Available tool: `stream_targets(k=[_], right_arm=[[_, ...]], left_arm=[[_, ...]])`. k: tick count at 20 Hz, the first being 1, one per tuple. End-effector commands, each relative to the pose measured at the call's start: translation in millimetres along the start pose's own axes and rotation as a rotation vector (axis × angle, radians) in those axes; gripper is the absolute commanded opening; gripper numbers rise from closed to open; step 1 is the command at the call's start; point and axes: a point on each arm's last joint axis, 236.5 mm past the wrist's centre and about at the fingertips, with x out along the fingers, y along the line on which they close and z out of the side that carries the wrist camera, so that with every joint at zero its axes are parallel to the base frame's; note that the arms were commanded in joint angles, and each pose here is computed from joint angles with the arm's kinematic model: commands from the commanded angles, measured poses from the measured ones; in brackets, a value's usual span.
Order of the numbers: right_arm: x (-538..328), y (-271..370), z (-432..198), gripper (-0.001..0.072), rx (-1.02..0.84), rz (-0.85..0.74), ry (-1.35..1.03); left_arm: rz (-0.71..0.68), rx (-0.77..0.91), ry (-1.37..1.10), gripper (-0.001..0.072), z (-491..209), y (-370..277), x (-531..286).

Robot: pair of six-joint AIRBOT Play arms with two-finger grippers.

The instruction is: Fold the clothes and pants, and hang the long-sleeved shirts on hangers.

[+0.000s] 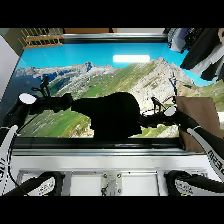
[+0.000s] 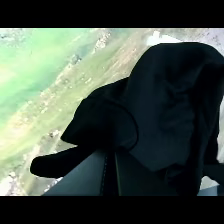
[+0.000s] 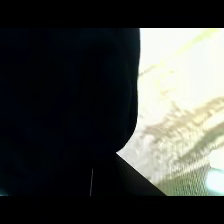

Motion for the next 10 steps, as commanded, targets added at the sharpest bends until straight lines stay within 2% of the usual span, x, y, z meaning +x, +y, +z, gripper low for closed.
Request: stream_targets(k=[1, 4, 5, 7, 10], right_arm=[[-52.3, 11.6, 38.1, 0.0019, -0.197, -0.061, -0.076], [-189.4, 17.0, 85.0, 0.0018, -0.391, -0.289, -0.234], [-232.1, 29.7, 91.7, 0.0018, -0.421, -0.318, -0.307], [-318.9, 73.1, 92.4, 0.0018, -0.478, -0.313, -0.501], [-412.4, 128.7, 70.0, 0.0018, -0.521, -0.263, -0.778]], left_arm=[[0.024, 0.034, -0.115, 0.0013, 39.9, 1.6, -37.1], [0.019, 0.150, -0.401, 0.0013, 109.0, -39.6, -147.5], [0.011, 0.197, -0.492, 0.0013, 120.7, -60.6, -188.2], [-0.010, 0.312, -0.674, 0.0013, 124.4, -113.0, -269.3], [-0.049, 0.466, -0.881, 0.0014, 91.6, -181.9, -359.3]])
